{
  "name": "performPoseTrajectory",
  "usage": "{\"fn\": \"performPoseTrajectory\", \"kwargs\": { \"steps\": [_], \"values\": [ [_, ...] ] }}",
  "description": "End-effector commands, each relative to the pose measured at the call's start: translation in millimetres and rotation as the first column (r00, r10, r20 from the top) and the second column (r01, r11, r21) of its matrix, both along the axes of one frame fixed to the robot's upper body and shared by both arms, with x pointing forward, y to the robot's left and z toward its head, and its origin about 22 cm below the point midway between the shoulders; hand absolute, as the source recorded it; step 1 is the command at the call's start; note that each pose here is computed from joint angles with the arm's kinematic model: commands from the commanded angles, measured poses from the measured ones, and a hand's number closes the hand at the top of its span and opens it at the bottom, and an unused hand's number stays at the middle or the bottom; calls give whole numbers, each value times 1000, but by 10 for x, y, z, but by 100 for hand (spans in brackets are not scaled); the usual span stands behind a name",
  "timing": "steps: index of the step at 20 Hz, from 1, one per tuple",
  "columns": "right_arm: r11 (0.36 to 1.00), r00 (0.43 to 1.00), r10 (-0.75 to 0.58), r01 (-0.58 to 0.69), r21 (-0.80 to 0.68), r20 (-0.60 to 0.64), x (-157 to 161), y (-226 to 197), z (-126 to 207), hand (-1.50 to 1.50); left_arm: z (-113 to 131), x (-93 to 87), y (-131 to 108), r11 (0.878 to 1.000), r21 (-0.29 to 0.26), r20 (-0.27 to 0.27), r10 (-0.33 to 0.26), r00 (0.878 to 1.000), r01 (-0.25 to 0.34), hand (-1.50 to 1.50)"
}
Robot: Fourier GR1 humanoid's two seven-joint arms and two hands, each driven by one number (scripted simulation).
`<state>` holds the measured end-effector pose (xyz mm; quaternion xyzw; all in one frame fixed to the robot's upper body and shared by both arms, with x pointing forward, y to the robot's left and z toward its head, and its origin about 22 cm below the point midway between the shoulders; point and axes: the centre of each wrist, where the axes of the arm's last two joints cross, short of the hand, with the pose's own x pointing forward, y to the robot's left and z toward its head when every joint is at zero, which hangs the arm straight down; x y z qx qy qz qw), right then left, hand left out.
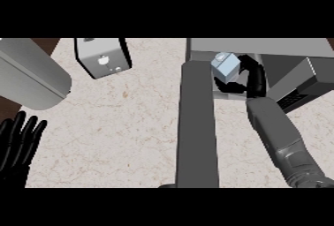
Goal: Pick up the milk, place it into the microwave and close the microwave
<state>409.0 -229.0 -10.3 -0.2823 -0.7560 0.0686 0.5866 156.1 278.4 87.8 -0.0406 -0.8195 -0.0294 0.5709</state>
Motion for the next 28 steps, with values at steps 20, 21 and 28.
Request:
{"fn": "performPoseTrajectory", "kwargs": {
  "steps": [20,21,28],
  "values": [
    [965,999,10,-19,-261,-37,187,144,195,-150,38,61,-18,997,74,-3,-13,1000,13,-150],
    [965,999,15,-23,-259,-30,186,322,181,-150,-85,34,-55,996,86,-17,1,1000,0,-150],
    [973,998,-68,70,-220,15,238,88,299,-150,-11,-20,-162,995,95,-4,-17,1000,17,-150]
  ]
}}
